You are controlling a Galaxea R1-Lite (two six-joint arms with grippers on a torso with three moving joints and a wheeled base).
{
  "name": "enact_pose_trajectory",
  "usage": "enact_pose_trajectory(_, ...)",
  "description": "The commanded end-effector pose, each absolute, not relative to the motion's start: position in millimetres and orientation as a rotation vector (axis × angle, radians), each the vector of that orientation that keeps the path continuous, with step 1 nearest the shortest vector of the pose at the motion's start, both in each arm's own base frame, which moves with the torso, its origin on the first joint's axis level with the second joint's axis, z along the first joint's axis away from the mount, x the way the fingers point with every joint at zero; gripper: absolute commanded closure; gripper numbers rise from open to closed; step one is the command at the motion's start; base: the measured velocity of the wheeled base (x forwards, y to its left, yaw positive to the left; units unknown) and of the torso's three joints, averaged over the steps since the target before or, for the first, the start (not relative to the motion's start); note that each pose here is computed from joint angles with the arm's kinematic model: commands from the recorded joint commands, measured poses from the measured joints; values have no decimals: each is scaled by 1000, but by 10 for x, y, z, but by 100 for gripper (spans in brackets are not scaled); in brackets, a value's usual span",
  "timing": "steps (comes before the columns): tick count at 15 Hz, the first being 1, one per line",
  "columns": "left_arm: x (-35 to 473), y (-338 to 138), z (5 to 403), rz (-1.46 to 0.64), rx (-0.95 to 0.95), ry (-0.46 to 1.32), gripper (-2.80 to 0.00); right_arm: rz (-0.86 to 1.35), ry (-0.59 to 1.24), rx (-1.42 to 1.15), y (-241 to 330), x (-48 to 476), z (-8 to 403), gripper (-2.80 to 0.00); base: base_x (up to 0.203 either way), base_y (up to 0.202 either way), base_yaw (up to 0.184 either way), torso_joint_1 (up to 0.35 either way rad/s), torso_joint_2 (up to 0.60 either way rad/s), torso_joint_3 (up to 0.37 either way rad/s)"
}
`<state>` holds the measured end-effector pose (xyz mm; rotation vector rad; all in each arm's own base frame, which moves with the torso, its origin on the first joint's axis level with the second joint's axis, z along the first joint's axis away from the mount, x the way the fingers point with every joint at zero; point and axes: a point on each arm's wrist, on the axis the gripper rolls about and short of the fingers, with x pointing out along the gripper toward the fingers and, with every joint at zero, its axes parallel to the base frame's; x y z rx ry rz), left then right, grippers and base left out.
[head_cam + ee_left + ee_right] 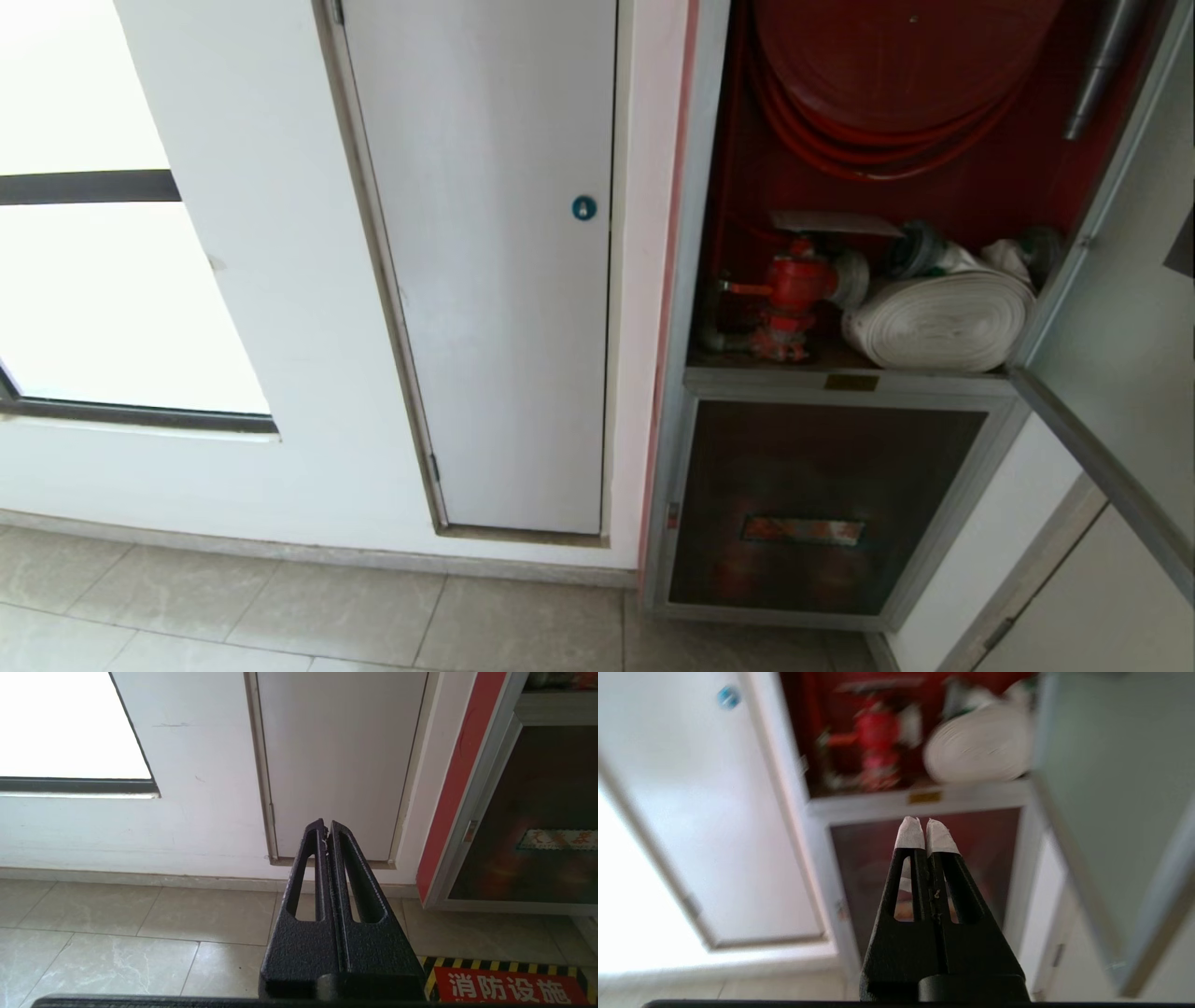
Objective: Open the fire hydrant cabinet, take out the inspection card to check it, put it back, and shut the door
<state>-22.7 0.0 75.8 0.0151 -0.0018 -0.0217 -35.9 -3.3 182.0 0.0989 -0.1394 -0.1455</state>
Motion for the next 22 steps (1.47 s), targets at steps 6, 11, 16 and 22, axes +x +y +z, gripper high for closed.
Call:
enact_pose_trajectory(6, -222, 0, 741, -22, 15, 5, 0, -759, -60, 49, -156, 329, 2981, 0, 0, 0, 0, 0, 0, 0)
enact_pose_trajectory(11, -221, 0, 737, -22, 15, 6, 0, -1092, 22, 6, -337, 703, 3112, 0, 0, 0, 0, 0, 0, 0)
enact_pose_trajectory(16, -221, 0, 737, -22, 15, 6, 0, -1272, 67, -2, -506, 619, 3002, 0, 0, 0, 0, 0, 0, 0)
enact_pose_trajectory(22, -221, 0, 737, -22, 15, 6, 0, -1365, 99, 2, -654, 701, 2925, 0, 0, 0, 0, 0, 0, 0)
